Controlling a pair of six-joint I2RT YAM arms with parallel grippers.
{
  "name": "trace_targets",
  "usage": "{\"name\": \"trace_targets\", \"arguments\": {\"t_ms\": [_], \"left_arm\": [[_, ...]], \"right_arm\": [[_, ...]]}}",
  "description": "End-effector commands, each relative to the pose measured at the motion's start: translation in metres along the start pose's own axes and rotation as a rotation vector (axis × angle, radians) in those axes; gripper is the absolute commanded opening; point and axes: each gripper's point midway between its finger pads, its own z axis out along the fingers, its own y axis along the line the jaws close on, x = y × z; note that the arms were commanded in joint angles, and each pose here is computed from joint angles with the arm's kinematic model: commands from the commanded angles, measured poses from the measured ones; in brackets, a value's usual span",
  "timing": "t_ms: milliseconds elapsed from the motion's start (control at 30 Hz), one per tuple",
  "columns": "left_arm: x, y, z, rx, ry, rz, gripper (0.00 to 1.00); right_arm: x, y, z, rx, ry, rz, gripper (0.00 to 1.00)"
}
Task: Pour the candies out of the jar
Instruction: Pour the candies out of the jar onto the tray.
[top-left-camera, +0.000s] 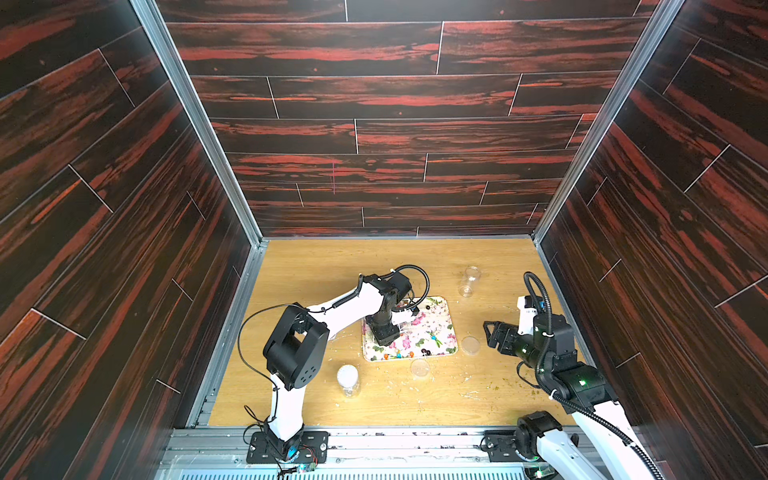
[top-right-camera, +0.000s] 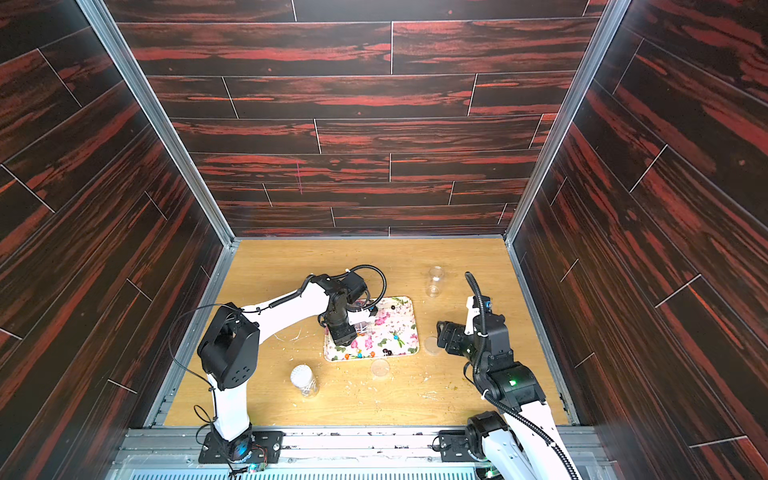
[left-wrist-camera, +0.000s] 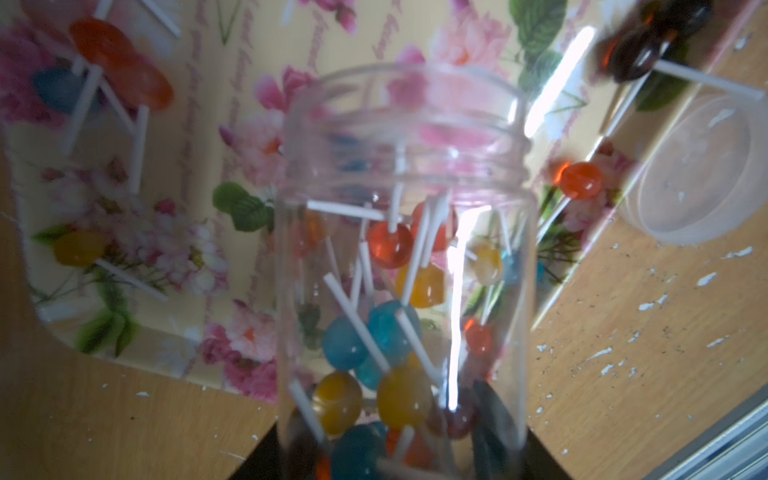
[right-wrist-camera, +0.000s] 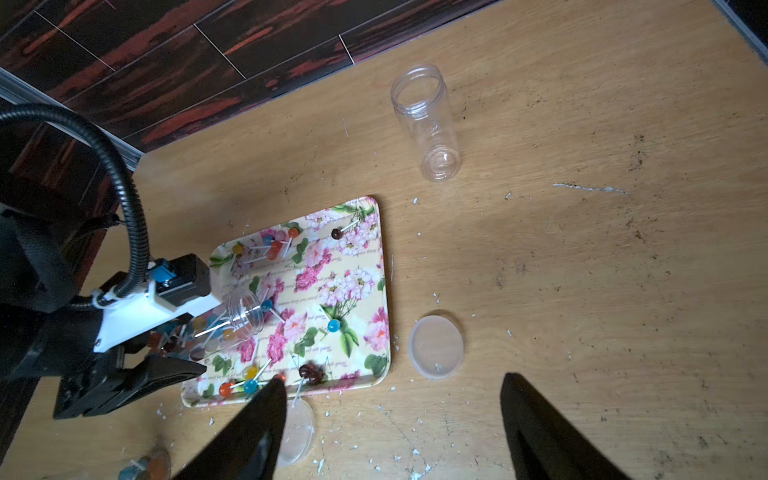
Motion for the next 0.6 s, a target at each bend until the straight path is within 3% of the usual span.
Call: {"name": "trace_targets", "arguments": {"t_ms": [0,567], "left_arm": [[0.01,0.002,-0.009,-0.043,0.092,0.056,0.58],[0.0,0.015,-0.021,-0.247,0.297,0.233,0.57]], "right_arm": [[0.007,-0.002,-0.001,-0.006,0.011,0.026,0.83],[0.018,0.0,0.004,-0.037,0.039,0.036,0.84]]}}
